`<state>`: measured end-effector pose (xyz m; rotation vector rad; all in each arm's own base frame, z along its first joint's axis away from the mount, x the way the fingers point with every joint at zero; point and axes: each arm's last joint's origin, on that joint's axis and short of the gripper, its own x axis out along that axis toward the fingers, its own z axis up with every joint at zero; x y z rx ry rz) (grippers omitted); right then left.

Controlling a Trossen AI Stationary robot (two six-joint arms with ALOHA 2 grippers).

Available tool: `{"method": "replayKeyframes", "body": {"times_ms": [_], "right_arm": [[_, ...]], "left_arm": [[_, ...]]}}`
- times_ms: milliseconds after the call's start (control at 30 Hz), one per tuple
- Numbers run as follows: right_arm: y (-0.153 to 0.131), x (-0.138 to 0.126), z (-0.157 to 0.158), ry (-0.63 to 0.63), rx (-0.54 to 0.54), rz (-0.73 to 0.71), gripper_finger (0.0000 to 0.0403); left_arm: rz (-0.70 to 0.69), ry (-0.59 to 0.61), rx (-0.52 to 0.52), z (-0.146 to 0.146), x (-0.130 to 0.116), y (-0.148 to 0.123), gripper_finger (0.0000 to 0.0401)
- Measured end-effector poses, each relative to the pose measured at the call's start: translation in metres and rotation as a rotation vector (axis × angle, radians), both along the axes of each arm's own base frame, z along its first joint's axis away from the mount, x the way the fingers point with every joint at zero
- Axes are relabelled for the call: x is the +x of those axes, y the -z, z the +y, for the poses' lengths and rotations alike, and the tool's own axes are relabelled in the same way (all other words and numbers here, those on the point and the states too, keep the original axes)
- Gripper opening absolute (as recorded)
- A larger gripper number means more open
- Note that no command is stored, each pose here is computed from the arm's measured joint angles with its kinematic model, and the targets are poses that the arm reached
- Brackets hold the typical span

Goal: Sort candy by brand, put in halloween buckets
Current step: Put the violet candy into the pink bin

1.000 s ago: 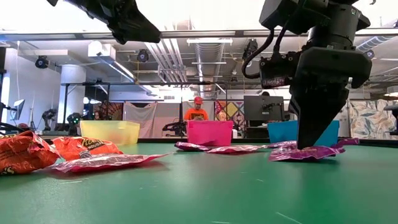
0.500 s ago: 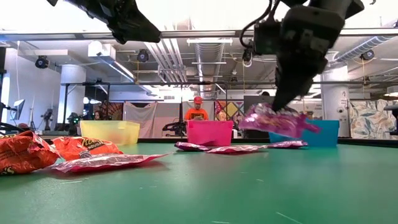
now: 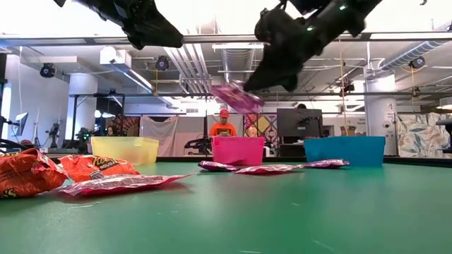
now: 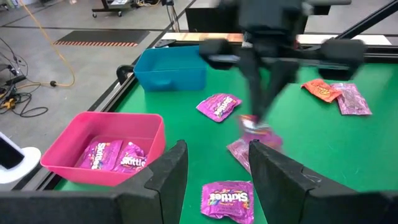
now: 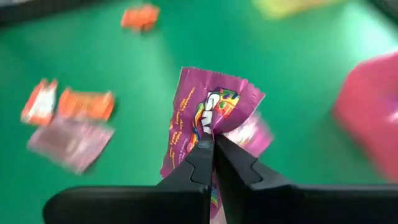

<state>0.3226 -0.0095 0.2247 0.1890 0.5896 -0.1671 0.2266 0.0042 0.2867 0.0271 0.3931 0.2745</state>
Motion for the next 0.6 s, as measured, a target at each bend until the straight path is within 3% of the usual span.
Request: {"method": "replayKeyframes", "body": {"times_ms": [167, 300, 500, 600], "right_arm": [[-0.012, 0.003, -0.04, 0.103, -0.132, -0.122, 0.0009], [-0.016, -0.002, -0.074, 0.248, -0.156, -0.163, 0.0009], [-0.012, -0.017, -0.123, 0.511, -0.002, -0.198, 0.0009], [-0.002, -0.019, -0.14, 0.55, 0.08, -0.198, 0.0009]], "left_arm": [[0.0, 0.0, 0.0, 0.0, 0.0, 0.0, 0.0155], [0.001, 0.0, 0.0, 0.0, 0.0, 0.0, 0.0155], [0.003, 0.001, 0.003, 0.0, 0.0, 0.0, 0.0155], [0.004, 0.003, 0.007, 0.0, 0.0, 0.0, 0.0155]]}}
